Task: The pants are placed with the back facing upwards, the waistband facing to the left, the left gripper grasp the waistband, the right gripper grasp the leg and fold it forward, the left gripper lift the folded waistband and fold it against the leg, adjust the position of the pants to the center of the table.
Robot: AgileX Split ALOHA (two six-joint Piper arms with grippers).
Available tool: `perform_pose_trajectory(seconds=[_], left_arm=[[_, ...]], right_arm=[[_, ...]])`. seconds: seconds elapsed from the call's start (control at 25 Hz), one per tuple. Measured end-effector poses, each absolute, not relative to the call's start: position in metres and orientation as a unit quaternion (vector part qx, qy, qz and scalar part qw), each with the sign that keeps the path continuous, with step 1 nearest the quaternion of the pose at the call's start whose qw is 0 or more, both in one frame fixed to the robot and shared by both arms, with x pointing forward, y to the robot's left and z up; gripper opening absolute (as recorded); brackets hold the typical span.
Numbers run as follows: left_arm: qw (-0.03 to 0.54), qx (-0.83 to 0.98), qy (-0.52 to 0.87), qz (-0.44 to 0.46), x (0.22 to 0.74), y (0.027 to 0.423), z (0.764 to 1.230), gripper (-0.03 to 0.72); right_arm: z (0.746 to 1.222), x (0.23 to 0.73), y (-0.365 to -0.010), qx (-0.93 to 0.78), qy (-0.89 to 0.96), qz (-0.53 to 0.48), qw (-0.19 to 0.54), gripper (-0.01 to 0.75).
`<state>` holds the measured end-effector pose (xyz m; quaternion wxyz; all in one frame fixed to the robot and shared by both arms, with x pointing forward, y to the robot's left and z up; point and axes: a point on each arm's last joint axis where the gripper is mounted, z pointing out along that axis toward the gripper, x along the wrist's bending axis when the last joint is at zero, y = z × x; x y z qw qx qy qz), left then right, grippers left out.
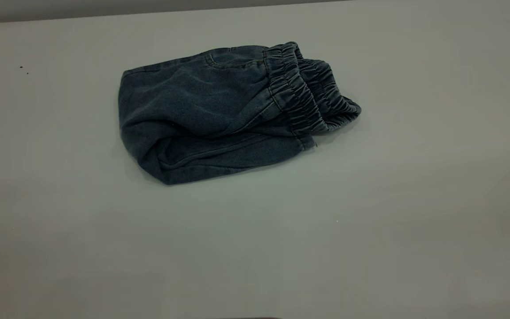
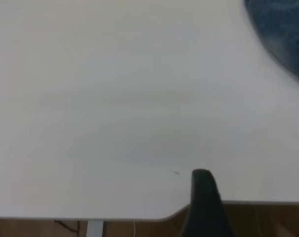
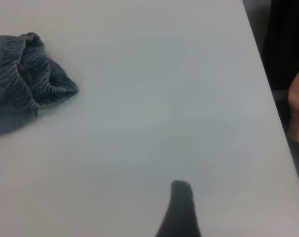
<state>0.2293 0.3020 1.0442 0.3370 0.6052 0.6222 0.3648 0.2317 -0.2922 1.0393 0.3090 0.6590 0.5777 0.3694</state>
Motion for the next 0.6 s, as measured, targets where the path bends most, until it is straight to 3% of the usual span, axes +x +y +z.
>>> perform_pose_trajectory(seconds=[0.6], left_arm=[[0.337, 0.605, 0.622, 0.365, 0.2293, 0.3020, 1.0442, 0.444]], right_arm=[[1.0373, 0.2326, -0.2923, 0.660, 0.578, 0.368, 0.307, 0.510]])
